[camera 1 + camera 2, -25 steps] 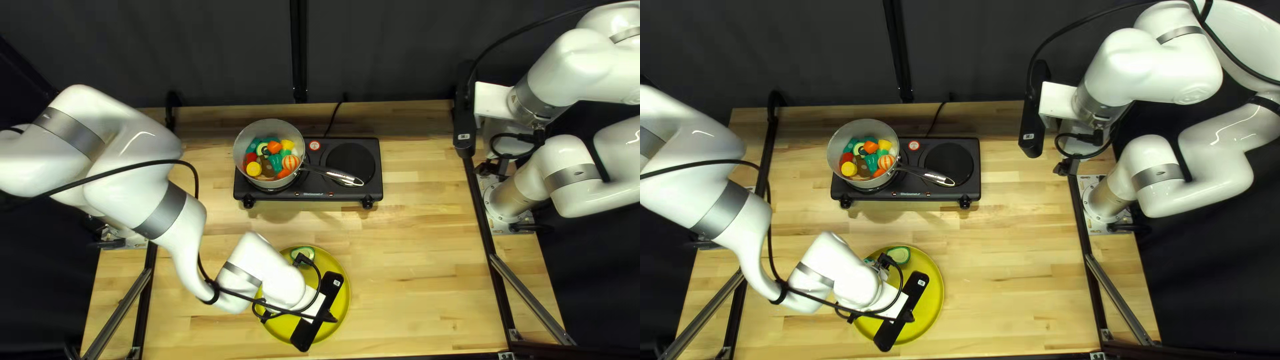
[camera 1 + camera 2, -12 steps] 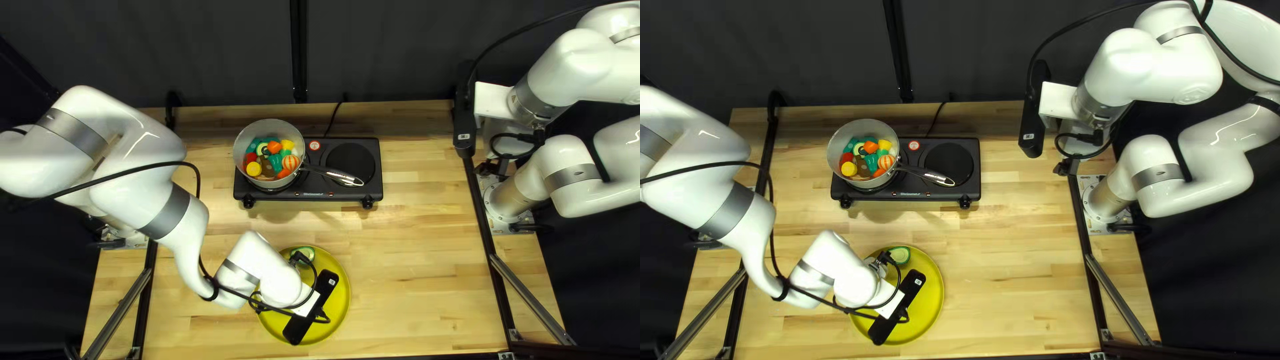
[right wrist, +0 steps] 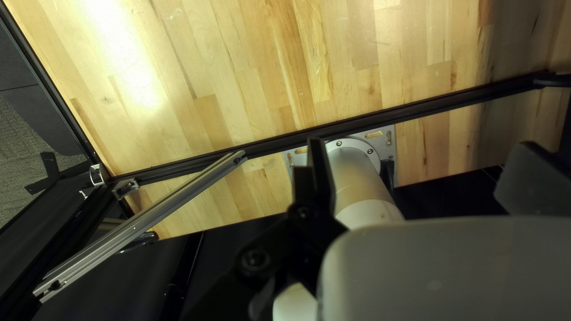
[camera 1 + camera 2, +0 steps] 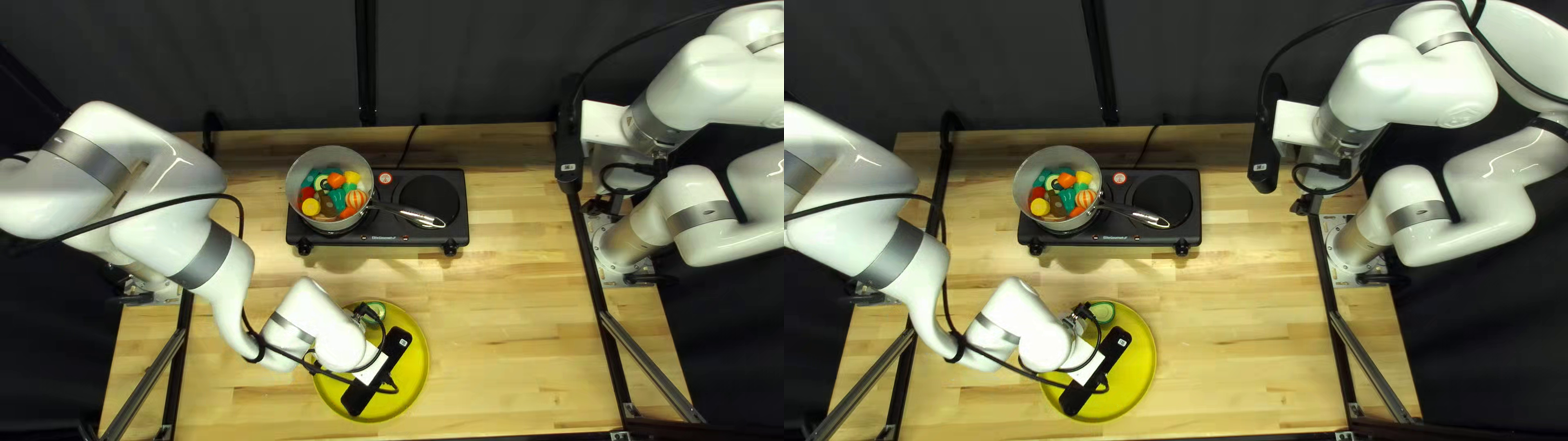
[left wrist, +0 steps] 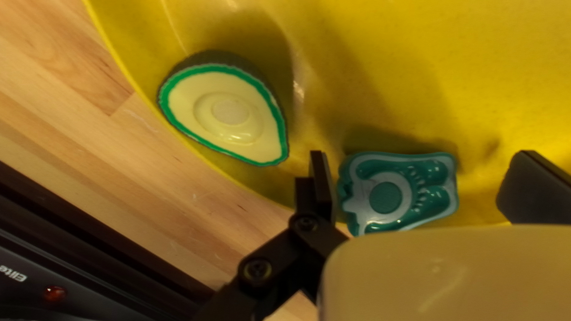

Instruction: Pick up a pot and place it onto the stove surface, add food to pot

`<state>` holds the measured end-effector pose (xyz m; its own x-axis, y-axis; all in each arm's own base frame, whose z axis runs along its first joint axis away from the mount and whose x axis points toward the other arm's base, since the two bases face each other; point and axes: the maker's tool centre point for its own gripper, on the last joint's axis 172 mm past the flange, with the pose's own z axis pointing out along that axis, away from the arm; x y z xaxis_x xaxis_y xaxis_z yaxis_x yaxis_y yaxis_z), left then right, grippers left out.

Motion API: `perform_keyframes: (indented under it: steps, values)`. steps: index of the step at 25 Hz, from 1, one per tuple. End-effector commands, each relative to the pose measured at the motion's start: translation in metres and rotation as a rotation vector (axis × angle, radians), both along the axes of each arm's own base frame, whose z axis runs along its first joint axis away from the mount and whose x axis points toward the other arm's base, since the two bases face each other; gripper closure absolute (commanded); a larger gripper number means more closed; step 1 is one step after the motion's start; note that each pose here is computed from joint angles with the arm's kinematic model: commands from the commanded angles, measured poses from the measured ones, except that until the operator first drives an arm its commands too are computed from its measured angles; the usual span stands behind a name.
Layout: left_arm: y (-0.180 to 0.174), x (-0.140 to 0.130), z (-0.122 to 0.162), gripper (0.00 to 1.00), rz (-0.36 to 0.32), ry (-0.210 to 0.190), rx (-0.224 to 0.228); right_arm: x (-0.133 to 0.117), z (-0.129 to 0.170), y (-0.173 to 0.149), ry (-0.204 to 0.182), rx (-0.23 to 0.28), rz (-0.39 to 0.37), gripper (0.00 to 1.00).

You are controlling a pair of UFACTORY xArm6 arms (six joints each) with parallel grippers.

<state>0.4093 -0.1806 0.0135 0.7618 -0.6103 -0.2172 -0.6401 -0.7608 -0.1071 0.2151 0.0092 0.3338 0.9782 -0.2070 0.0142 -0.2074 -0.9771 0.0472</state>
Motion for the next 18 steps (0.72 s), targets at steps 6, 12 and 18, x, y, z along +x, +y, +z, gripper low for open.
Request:
perform_keyframes:
  steps: [6, 12, 18]
  values:
    - [0.0046, -0.0032, -0.0014, 0.00, -0.005, 0.007, 0.008, 0.0000, 0.0000, 0.0000, 0.000, 0.000, 0.000, 0.00]
    - [0.0056, -0.0040, -0.0025, 0.00, -0.004, 0.006, 0.009, 0.0000, 0.0000, 0.0000, 0.000, 0.000, 0.000, 0.00]
    - [0.0051, -0.0036, -0.0021, 1.00, -0.001, 0.006, 0.011, 0.0000, 0.0000, 0.0000, 0.000, 0.000, 0.000, 0.00]
